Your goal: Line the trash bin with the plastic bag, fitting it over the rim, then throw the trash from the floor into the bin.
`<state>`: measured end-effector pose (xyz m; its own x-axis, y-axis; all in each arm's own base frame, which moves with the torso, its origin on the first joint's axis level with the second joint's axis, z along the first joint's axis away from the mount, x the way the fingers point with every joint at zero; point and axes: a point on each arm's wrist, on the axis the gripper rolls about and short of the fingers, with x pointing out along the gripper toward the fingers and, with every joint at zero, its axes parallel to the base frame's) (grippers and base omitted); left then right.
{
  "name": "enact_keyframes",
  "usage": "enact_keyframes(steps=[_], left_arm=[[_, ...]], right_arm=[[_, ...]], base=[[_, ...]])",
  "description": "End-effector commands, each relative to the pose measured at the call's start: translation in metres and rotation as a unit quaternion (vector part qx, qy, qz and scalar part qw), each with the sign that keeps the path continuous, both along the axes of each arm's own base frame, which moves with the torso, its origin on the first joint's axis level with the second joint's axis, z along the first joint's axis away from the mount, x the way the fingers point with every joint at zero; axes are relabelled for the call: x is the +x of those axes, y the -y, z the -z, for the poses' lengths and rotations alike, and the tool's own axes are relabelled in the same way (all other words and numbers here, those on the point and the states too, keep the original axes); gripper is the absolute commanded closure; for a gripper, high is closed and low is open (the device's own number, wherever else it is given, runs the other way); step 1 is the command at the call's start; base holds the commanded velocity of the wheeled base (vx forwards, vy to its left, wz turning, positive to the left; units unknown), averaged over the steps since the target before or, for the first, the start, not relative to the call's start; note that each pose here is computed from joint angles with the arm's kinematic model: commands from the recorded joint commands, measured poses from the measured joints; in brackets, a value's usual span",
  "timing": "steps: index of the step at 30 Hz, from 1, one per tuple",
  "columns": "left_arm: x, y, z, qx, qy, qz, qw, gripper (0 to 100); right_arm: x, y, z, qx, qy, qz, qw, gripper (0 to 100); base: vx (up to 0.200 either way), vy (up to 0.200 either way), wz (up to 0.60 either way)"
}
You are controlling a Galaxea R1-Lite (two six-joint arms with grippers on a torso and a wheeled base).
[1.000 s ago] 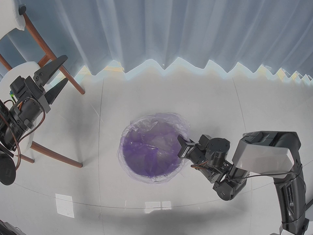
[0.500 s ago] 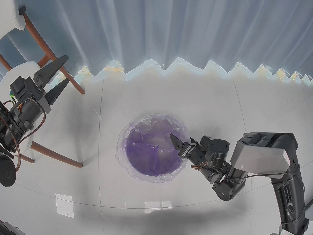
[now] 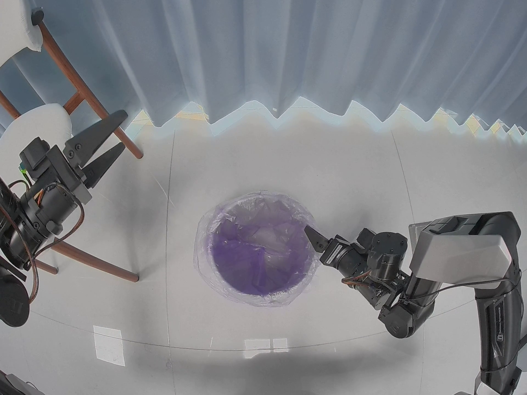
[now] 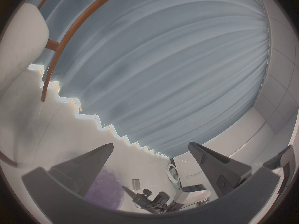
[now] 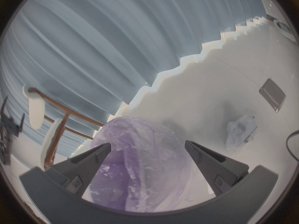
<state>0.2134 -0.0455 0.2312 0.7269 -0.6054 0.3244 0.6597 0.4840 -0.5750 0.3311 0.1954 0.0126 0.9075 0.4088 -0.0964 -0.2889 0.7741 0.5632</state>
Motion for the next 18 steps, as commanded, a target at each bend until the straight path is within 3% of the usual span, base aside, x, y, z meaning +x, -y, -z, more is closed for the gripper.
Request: enact_keyframes(steps=[1, 8, 18], left_arm=[[0.01, 0.003, 0.019, 0.026, -0.023, -0.005, 0.9994, 0], [0.014, 0.002, 0.024, 0.043, -0.019, -0.015, 0.9988, 0], [0.018, -0.001, 0.013, 0.038, 0.002, -0.026, 0.999, 0]], right_arm=[[-0.01, 0.007, -0.029, 0.043, 0.01, -0.015, 0.9989, 0], [-0.019, 0.045, -0.058, 0.054, 0.018, -0.004, 0.9984, 0], [-0.037, 0.103, -0.042, 0.008, -0.04, 0.05, 0.9979, 0]], base=[[0.0, 0.0, 0.0], [0.0, 0.0, 0.0], [0.0, 0.0, 0.0]])
